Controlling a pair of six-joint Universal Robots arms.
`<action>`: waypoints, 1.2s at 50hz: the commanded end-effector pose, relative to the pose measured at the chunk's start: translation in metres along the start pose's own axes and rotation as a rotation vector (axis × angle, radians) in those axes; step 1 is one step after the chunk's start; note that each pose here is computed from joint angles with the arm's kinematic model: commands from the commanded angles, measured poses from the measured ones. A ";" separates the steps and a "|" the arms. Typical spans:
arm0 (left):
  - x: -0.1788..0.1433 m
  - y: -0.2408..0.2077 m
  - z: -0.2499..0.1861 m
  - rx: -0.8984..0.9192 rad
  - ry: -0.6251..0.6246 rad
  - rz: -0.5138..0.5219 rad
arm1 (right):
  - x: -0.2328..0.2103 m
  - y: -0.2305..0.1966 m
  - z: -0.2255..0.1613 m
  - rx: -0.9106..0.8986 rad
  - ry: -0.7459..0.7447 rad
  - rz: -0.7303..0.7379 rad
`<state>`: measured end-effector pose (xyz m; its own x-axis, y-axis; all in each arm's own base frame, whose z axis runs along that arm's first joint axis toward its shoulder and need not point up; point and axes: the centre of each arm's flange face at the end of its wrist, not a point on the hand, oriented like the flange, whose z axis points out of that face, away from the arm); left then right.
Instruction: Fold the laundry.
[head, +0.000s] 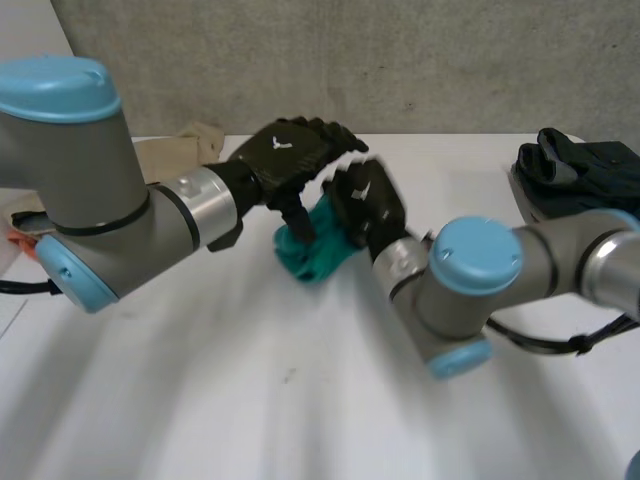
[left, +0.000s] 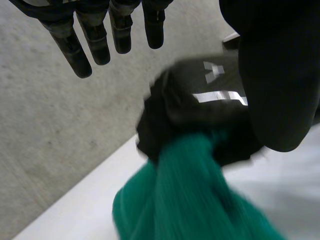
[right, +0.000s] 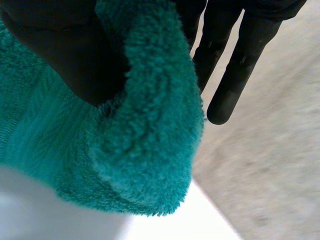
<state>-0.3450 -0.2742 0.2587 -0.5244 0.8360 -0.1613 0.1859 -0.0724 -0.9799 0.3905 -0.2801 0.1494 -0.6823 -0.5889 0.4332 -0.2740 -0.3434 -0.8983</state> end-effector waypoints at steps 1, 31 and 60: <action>-0.019 -0.030 -0.008 0.076 -0.052 0.008 | 0.100 -0.042 0.031 0.206 0.244 -0.023; 0.001 -0.031 -0.009 0.082 -0.011 -0.018 | 0.385 0.203 -0.032 0.072 0.541 0.050; 0.048 -0.040 -0.014 0.096 0.094 -0.015 | 0.407 0.139 -0.128 -0.199 0.480 0.068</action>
<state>-0.3643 -0.2299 0.2874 -0.4562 0.8798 -0.1339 0.1037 -0.0969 -0.9899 0.0134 -0.4910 0.1722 -0.9222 -0.2547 0.2910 -0.2322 -0.2371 -0.9433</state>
